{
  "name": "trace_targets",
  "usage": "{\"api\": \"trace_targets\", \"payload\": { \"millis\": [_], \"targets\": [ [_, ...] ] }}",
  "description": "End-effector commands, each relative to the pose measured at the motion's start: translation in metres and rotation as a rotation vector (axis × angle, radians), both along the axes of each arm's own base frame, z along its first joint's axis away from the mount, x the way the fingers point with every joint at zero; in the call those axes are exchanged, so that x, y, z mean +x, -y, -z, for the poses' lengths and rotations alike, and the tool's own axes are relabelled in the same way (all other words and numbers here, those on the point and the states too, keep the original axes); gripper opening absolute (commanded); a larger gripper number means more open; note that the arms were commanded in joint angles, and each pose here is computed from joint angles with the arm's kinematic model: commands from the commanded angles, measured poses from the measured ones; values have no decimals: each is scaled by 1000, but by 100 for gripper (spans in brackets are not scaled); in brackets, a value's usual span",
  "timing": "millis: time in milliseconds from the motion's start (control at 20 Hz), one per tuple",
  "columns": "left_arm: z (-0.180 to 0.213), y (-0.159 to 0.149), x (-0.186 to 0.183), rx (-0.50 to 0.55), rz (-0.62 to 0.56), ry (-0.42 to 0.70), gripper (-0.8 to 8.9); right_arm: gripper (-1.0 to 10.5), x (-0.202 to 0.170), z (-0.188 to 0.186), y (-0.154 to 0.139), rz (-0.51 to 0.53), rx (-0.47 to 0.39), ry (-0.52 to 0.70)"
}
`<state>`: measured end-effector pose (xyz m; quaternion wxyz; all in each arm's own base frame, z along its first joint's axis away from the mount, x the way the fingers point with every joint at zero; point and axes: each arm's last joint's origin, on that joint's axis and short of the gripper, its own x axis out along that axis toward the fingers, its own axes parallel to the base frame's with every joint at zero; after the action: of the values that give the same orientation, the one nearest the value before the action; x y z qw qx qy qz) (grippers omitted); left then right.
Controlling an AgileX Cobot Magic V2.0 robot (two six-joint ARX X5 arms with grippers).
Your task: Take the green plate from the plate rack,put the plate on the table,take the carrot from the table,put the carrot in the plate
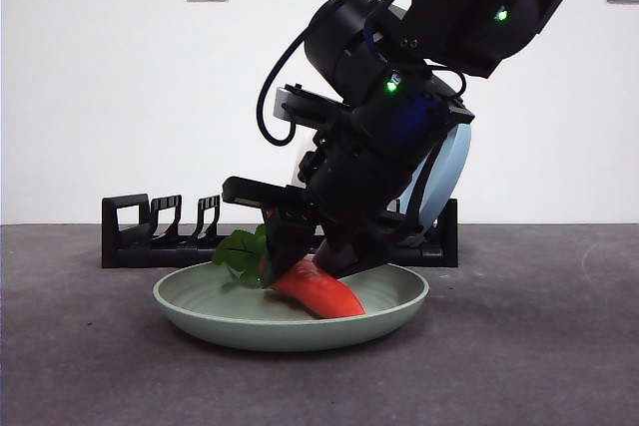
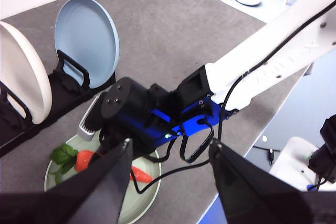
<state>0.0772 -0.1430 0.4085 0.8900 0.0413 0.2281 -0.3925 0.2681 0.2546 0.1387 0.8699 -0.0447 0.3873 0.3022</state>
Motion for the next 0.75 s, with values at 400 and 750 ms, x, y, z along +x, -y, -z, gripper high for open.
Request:
{"api": "trace_targets", "payload": {
  "millis": [400, 750],
  "targets": [
    [3, -2, -1, 37, 1, -16, 252, 599, -20, -72, 18, 0, 42, 38],
    [13, -7, -4, 139, 2, -66, 252, 594, -109, -155, 95, -82, -22, -142]
  ]
}}
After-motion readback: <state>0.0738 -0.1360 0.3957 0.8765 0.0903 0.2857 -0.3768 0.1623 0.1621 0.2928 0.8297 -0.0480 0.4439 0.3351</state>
